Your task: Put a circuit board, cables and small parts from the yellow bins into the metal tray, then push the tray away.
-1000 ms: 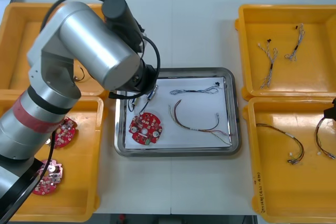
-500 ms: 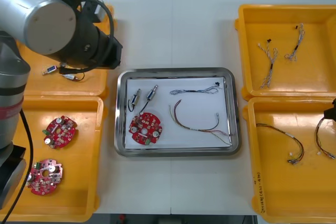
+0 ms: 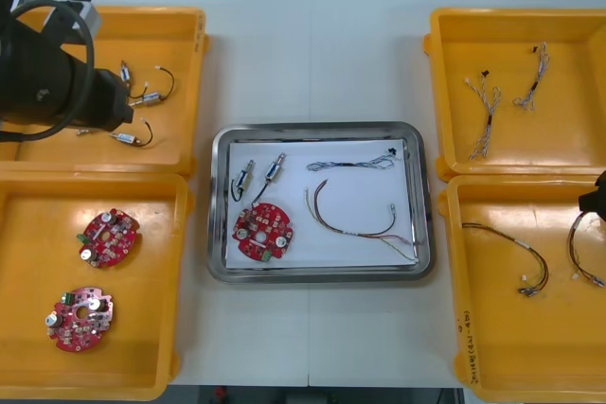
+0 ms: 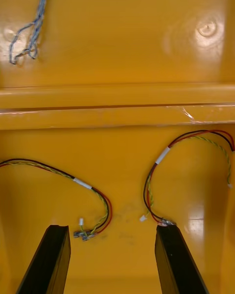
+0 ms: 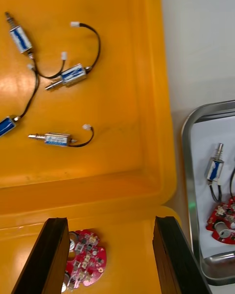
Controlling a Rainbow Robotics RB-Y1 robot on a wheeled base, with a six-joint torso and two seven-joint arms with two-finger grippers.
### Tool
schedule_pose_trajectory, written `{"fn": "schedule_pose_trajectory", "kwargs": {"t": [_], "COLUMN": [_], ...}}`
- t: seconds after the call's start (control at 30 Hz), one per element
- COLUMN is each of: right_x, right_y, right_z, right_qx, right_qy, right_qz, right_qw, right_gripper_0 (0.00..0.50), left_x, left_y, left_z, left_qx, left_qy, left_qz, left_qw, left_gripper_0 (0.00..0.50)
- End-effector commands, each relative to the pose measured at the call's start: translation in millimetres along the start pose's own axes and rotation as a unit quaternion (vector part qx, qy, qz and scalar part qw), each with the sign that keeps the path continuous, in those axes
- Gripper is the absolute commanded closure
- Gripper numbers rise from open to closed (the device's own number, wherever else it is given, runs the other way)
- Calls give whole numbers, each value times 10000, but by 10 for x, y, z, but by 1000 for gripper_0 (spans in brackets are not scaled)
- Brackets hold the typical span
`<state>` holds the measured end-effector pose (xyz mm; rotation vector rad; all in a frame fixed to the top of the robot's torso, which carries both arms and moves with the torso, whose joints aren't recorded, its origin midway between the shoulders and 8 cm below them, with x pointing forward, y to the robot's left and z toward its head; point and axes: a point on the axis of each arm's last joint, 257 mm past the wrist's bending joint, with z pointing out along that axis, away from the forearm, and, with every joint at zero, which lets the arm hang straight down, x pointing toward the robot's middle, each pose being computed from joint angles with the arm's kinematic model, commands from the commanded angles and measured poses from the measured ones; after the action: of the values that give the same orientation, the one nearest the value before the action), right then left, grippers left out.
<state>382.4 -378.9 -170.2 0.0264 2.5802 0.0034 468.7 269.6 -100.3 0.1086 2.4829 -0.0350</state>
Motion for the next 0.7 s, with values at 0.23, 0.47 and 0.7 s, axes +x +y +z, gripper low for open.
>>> {"fn": "schedule_pose_trajectory", "kwargs": {"t": [0.23,0.47,0.7], "right_x": [-65,-178,-283], "right_y": [632,1055,1547], "right_z": [-197,-248,-270], "right_qx": [-486,-862,-1058], "right_qy": [-53,-119,-167], "right_qz": [-1061,-1581,-2285], "right_qw": [9932,9836,9676], "right_gripper_0": [0,0,0], "left_x": [342,561,725], "left_y": [821,995,1044], "left_z": [-152,-135,-147], "left_qx": [-597,-674,-502], "left_qy": [171,373,489], "left_qz": [-67,-216,-405], "left_qw": [9980,9968,9967], "left_gripper_0": [0,0,0]}}
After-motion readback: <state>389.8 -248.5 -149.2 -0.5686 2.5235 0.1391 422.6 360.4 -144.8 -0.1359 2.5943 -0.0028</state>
